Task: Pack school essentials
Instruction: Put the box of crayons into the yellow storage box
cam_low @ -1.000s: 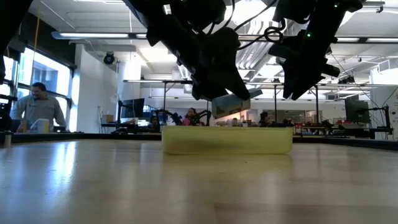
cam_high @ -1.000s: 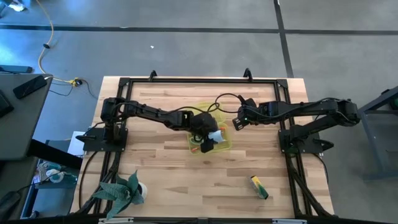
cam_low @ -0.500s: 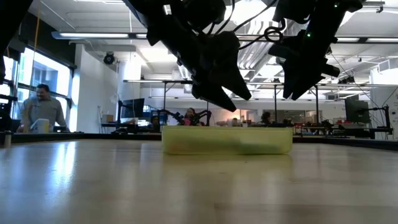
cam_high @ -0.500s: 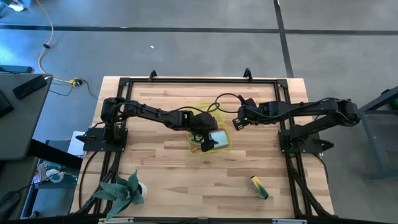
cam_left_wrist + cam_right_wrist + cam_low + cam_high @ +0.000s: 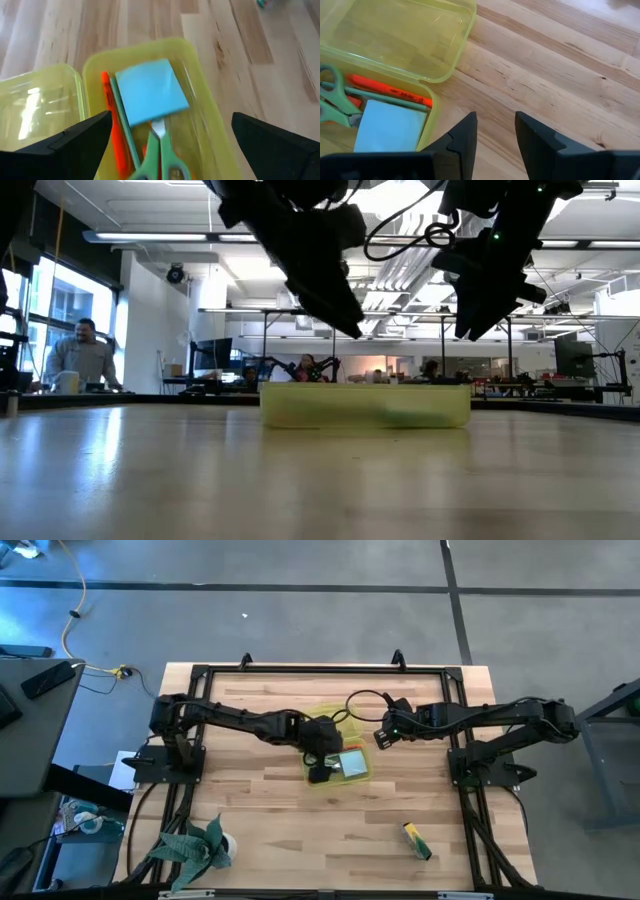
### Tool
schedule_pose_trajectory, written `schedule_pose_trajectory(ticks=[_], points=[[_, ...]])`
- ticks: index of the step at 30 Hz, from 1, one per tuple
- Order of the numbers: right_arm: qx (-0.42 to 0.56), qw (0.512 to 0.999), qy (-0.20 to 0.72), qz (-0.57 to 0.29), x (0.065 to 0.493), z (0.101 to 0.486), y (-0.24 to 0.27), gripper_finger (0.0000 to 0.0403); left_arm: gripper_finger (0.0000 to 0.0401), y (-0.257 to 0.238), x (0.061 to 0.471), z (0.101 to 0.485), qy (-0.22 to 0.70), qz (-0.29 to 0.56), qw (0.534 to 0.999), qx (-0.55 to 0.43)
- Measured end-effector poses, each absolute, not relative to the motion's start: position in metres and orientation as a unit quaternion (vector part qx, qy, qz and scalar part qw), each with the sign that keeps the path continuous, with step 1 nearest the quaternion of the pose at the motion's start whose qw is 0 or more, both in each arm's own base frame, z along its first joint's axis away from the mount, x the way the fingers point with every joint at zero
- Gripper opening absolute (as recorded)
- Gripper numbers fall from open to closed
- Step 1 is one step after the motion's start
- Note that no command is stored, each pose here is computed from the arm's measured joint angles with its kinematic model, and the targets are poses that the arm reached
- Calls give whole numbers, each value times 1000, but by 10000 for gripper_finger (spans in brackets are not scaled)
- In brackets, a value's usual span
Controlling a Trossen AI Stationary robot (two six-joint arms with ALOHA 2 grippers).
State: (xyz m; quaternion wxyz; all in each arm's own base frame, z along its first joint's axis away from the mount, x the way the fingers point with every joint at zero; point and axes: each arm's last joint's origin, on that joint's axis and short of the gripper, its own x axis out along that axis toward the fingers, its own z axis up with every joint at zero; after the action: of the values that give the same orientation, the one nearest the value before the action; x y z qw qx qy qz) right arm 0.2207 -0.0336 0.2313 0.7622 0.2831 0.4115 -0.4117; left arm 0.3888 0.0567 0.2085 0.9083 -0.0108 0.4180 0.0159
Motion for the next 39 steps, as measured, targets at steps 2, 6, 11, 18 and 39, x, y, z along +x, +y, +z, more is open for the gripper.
schedule_pose_trajectory(ticks=[2,6,11,18,39], points=[[283,762,411,-412,221,231,-34,124,400,56,382,210,426,14,905,-8],[283,763,411,-411,221,231,-34,124,400,59,369,194,431,23,902,-27],[284,763,410,-411,221,231,-34,124,400,62,353,188,424,43,903,-55],[284,764,409,-411,221,232,-34,124,400,58,335,201,394,46,916,-59],[342,796,337,-369,237,240,-36,124,399,44,253,247,238,52,969,-45]])
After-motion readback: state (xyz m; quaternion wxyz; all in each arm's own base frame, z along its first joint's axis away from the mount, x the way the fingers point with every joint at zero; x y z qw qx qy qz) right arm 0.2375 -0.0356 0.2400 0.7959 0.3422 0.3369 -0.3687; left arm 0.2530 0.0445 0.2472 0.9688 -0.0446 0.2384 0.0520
